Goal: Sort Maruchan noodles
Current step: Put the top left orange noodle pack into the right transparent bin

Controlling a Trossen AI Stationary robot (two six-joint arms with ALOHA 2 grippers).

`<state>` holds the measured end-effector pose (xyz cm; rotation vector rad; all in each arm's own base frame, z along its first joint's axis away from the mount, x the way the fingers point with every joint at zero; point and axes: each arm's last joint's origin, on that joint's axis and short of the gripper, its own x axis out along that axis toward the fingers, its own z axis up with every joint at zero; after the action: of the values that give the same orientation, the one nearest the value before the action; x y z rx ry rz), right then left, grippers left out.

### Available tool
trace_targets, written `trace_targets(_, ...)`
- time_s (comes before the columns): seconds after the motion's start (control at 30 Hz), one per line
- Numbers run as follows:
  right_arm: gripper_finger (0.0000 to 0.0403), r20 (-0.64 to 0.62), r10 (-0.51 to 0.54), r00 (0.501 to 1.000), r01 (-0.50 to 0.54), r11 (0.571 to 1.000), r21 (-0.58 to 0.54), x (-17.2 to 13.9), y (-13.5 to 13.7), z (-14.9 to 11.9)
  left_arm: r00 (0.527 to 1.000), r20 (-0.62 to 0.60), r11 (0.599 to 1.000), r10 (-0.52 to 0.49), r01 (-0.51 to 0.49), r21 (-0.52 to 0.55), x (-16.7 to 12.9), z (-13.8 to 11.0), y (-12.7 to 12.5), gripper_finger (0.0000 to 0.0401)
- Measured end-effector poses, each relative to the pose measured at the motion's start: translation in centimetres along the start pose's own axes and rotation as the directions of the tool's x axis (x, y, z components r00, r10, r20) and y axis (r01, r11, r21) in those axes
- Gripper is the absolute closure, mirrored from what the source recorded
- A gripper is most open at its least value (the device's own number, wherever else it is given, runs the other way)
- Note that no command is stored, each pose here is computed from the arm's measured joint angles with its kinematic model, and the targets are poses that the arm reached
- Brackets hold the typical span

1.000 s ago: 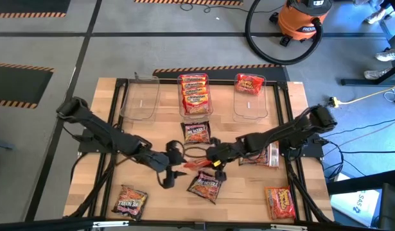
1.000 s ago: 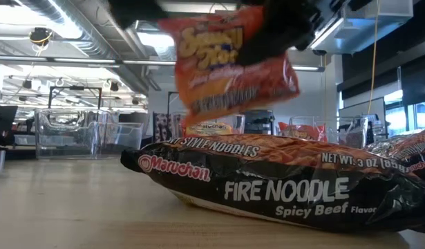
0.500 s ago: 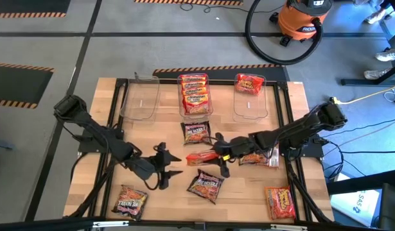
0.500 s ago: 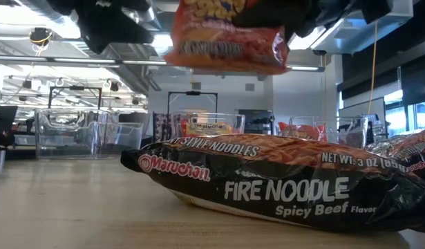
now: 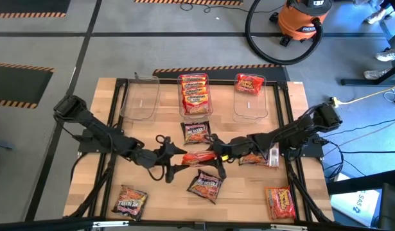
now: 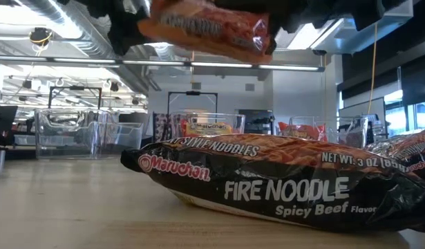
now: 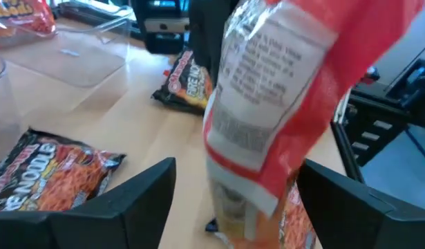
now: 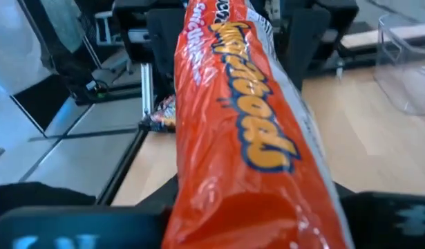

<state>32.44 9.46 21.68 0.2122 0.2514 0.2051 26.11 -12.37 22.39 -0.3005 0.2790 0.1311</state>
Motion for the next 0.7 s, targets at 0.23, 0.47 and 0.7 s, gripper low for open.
trace_targets(0.23, 0.0298, 0.101, 0.025, 0.995, -0.023, 1.000, -0.021, 0.8, 0.1, 0.3, 0.998, 0.058, 0.999, -0.037, 0.038, -0.010, 1.6, -0.4, -0.2, 0.0110)
trace_targets(0.47, 0.0297, 0.103, 0.022, 0.994, -0.020, 1.000, -0.020, 1.2, 0.1, 0.3, 0.997, 0.072, 0.999, -0.034, 0.034, -0.011, 2.1, -0.3, -0.1, 0.0152)
trace_targets(0.7, 0.0284, 0.111, 0.015, 0.994, -0.014, 1.000, -0.016, 1.2, 0.1, 0.4, 0.997, 0.066, 0.999, -0.049, 0.049, 0.009, 2.1, -0.3, -0.2, 0.0235)
